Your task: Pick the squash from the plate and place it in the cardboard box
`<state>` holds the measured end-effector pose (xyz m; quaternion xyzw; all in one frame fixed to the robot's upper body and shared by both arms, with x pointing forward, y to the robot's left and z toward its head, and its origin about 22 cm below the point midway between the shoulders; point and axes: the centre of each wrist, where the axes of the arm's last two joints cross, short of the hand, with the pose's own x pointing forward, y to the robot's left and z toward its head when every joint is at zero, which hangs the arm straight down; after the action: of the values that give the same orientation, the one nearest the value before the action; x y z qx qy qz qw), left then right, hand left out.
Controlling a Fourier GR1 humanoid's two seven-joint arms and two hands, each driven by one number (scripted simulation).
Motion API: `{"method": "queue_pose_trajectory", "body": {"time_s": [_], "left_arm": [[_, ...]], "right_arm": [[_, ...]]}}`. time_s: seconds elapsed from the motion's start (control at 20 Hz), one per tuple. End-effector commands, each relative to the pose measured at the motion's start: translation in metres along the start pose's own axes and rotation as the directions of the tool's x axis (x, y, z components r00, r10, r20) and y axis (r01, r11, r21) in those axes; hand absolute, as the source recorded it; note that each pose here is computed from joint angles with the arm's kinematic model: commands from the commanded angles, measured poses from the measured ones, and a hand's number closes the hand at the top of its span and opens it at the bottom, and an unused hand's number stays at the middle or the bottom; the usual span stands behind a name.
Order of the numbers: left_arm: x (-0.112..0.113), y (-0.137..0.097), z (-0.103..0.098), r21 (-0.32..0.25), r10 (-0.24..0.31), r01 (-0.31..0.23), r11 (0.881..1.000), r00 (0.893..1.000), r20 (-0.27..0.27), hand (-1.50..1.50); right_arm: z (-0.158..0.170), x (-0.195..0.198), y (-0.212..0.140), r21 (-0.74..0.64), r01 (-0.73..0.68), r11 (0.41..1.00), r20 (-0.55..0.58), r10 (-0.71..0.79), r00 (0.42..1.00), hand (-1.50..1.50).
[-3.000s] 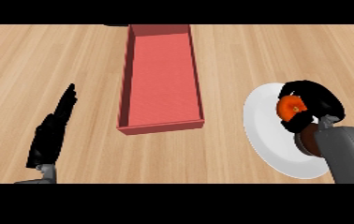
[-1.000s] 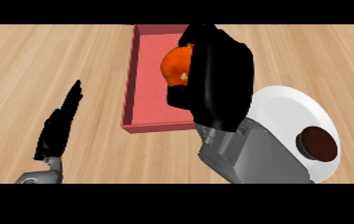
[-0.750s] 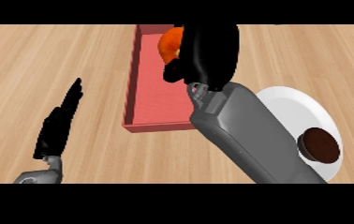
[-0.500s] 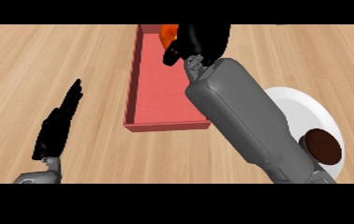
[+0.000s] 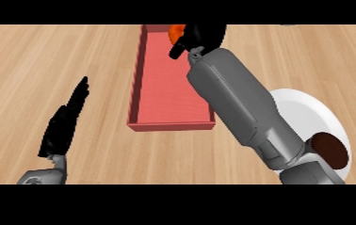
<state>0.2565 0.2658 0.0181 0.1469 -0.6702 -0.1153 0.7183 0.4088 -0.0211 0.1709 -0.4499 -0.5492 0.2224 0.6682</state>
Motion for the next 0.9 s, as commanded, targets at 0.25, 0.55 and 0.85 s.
{"method": "queue_pose_trajectory", "body": {"time_s": [0.25, 0.55, 0.85], "left_arm": [[-0.002, 0.003, 0.006, -0.004, -0.015, 0.015, 1.000, 1.000, 0.001, 0.00], [-0.006, 0.005, 0.001, 0.033, 0.017, -0.017, 0.999, 1.000, -0.005, 0.00], [-0.015, 0.004, 0.006, 0.029, 0.003, -0.002, 1.000, 0.999, -0.035, 0.00]], "right_arm": [[-0.023, -0.029, 0.030, -0.080, 0.176, 0.981, -0.056, -0.181, 0.982, -1.50], [-0.026, -0.020, 0.013, -0.310, 0.444, 0.841, 0.031, -0.457, 0.889, -1.50], [-0.027, -0.030, 0.001, -0.385, 0.626, 0.678, 0.106, -0.641, 0.760, -1.50]]}}
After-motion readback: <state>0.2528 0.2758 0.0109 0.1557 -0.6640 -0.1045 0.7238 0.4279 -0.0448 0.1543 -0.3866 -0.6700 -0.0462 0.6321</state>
